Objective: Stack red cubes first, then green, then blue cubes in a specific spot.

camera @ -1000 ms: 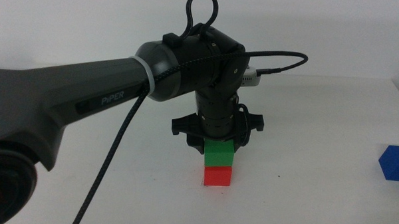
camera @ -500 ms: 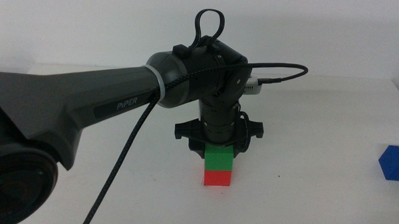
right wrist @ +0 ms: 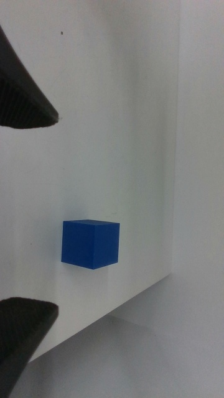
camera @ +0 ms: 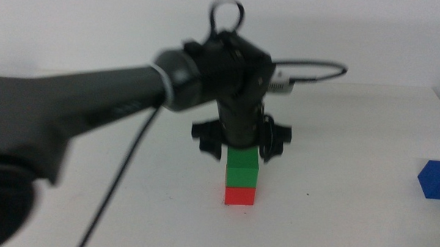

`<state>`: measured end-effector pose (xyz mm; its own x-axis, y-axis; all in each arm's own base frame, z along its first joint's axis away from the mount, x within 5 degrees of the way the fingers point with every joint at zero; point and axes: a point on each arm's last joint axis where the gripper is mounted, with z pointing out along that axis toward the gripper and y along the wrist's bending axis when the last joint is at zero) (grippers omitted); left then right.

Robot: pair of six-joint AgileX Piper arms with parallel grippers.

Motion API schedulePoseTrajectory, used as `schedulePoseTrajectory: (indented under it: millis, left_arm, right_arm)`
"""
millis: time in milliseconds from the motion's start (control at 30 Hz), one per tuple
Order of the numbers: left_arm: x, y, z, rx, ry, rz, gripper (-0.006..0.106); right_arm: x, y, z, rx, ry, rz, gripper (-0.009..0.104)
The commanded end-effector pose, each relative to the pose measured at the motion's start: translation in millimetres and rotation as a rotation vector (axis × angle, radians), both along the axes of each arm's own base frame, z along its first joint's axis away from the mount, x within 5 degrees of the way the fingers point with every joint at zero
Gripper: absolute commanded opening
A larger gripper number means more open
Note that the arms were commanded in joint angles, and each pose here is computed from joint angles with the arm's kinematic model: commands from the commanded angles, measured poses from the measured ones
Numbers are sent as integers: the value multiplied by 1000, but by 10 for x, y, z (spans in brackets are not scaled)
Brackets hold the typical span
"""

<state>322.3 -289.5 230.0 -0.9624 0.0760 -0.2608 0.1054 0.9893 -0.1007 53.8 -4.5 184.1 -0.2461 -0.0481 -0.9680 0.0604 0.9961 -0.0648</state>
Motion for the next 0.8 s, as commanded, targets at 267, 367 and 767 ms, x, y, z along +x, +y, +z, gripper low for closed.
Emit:
schedulePoseTrajectory:
  millis: [267, 367, 767]
  left_arm:
    - [-839, 776, 1832, -30, -348, -472, 94]
    - [-1239, 1090, 2188, -74, -466, -590, 94]
    - [-2590, 2129, 2283, -357, -697, -641, 94]
  right_arm:
    - [1, -4, 7, -11, -17, -3, 93]
    - [1, -4, 7, -11, -17, -3, 93]
    - [1, -4, 7, -11, -17, -3, 93]
